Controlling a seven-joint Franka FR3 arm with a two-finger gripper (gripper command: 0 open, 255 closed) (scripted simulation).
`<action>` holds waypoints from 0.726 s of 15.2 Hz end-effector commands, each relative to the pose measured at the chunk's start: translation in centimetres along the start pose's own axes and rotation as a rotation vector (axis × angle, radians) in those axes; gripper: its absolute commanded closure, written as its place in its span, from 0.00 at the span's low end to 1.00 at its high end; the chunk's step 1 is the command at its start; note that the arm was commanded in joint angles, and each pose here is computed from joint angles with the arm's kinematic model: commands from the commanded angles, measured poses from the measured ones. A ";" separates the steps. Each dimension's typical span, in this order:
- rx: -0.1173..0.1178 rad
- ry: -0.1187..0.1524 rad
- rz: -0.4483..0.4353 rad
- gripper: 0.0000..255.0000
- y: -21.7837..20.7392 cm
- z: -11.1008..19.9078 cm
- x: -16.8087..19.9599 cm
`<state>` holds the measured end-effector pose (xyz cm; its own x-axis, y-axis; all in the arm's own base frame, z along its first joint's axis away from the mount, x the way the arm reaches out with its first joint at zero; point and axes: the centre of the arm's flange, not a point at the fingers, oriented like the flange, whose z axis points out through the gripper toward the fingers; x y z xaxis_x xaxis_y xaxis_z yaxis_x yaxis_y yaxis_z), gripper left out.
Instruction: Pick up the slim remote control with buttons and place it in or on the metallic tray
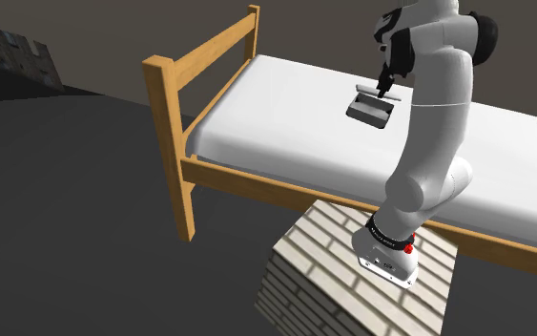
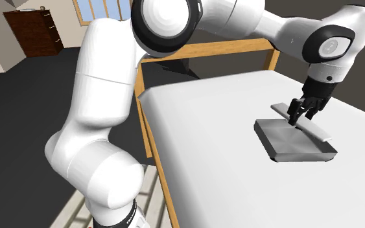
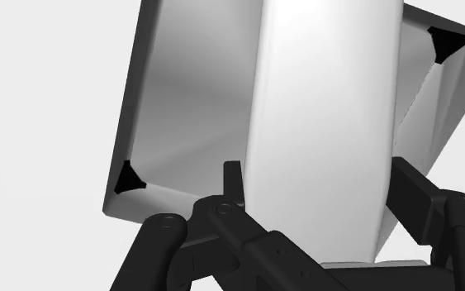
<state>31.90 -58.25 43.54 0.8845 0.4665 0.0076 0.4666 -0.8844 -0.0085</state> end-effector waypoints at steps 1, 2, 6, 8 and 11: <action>-0.001 0.000 0.000 1.00 0.1 1.1 -0.1; -0.001 0.000 0.000 1.00 0.1 1.6 -0.1; -0.001 0.000 0.000 1.00 0.1 3.7 -0.1; -0.001 0.000 0.000 1.00 0.1 4.8 -0.1; -0.001 0.000 0.000 1.00 0.1 5.7 -0.1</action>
<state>31.87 -58.30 38.02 0.8843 0.4669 0.0078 0.4669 -0.8843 -0.0085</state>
